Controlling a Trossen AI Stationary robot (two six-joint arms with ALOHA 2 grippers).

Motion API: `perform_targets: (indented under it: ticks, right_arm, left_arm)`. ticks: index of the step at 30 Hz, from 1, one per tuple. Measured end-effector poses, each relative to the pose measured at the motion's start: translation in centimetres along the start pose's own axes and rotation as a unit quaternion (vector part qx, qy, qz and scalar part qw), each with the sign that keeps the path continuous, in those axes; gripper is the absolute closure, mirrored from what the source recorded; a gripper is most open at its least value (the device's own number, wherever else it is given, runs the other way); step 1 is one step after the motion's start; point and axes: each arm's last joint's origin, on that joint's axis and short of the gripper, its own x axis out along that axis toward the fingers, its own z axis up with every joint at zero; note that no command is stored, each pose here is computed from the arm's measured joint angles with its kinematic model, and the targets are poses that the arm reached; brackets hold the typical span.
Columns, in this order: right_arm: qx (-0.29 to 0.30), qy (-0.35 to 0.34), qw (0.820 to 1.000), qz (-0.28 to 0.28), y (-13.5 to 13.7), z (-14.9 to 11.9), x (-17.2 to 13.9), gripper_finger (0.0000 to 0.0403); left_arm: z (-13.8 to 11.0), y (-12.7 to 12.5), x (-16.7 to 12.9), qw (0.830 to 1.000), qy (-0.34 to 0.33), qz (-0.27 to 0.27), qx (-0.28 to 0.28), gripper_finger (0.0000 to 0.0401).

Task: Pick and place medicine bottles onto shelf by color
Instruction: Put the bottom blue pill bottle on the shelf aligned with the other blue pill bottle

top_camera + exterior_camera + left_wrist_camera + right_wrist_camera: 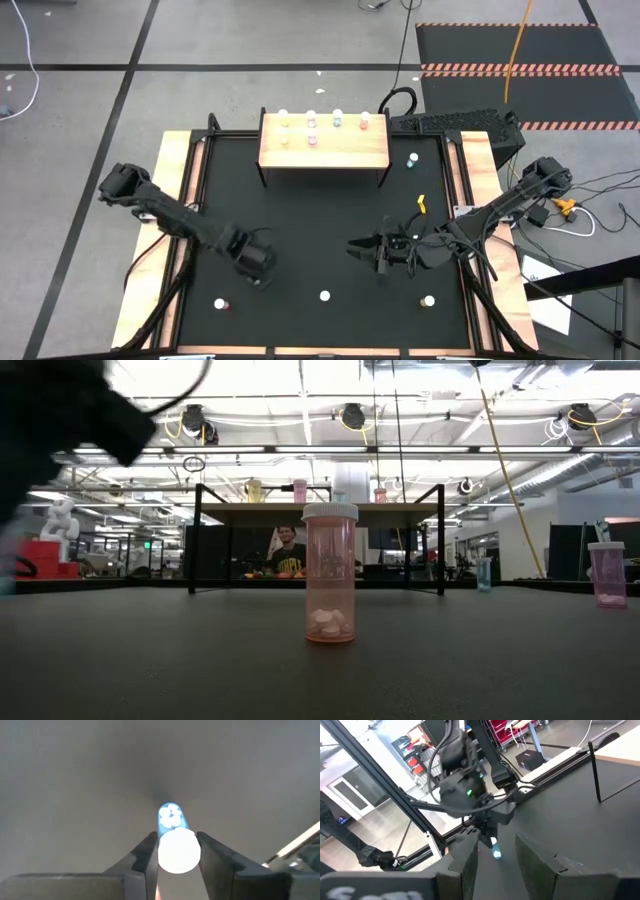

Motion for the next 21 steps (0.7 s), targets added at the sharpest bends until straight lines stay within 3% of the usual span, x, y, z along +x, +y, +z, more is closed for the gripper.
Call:
perform_targets:
  ticks: [5,11,21]
  right_arm:
    - [-0.015,0.013,1.0,-0.009,-0.3,0.2,-0.5,0.028]
    - [-0.021,0.031,0.999,-0.023,-1.1,1.4,-2.4,0.028]
    - [-0.059,0.01,0.998,-0.033,-3.1,5.2,-6.1,0.028]
  left_arm:
    - [3.4,-0.6,-2.7,0.998,-0.033,-0.041,0.022,0.0276]
    - [7.8,-0.6,-8.0,0.992,-0.091,-0.079,0.044,0.0284]
    - [15.3,1.4,-16.2,0.973,-0.207,-0.102,0.016,0.0283]
